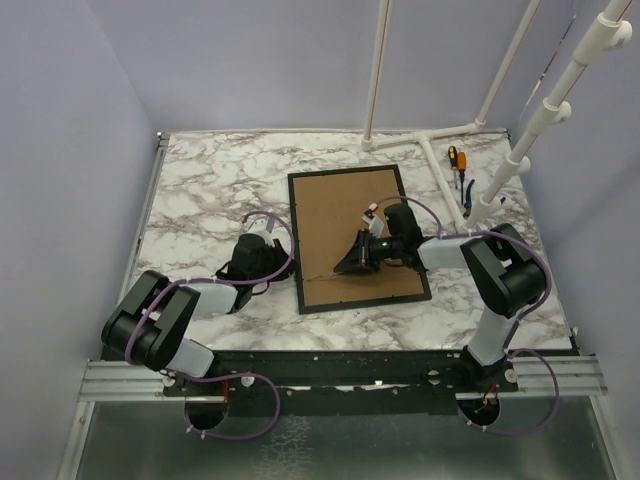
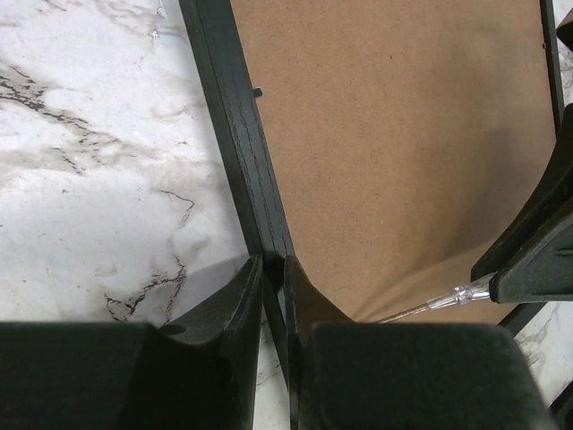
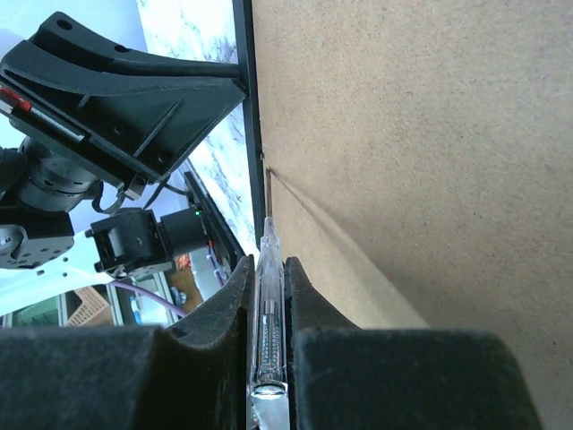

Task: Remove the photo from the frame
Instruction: Release the photo frame item from the photo frame.

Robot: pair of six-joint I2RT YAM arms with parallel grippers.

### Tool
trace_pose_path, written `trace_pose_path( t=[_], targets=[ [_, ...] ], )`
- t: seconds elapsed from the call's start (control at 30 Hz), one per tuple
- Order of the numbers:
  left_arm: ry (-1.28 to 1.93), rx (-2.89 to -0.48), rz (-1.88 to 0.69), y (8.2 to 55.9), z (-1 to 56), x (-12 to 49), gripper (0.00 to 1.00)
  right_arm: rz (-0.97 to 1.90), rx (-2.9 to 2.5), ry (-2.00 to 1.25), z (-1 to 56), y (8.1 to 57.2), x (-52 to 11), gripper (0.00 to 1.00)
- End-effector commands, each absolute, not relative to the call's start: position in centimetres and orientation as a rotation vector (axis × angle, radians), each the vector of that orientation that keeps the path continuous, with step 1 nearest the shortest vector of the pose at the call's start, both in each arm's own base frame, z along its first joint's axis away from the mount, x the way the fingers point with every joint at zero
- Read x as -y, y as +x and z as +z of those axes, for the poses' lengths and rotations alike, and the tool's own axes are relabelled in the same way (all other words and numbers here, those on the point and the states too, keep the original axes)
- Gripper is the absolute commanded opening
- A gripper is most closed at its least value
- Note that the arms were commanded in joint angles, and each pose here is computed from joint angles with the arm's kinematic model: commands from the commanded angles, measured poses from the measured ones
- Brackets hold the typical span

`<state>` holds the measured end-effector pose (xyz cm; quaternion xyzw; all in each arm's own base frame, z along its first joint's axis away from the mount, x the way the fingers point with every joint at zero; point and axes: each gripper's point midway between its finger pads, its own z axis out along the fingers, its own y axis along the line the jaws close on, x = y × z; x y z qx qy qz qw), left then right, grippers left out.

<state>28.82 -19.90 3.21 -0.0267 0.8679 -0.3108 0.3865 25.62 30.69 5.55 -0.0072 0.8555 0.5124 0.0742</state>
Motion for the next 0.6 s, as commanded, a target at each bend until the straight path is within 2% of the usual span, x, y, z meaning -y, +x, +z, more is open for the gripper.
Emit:
trace_pose_path(
  t=[0.0,0.57],
  targets=[
    [-0.023,-2.245,-0.795,28.09,2.31,20.27,0.16,1.527,-2.644,-0.008,3.92,24.6,-30.03,0.01],
    [-0.017,-2.238,-0.803,28.07,2.49,20.36,0.16,1.565,-2.638,0.021,3.44,24.92,-30.51,0.01]
  ],
)
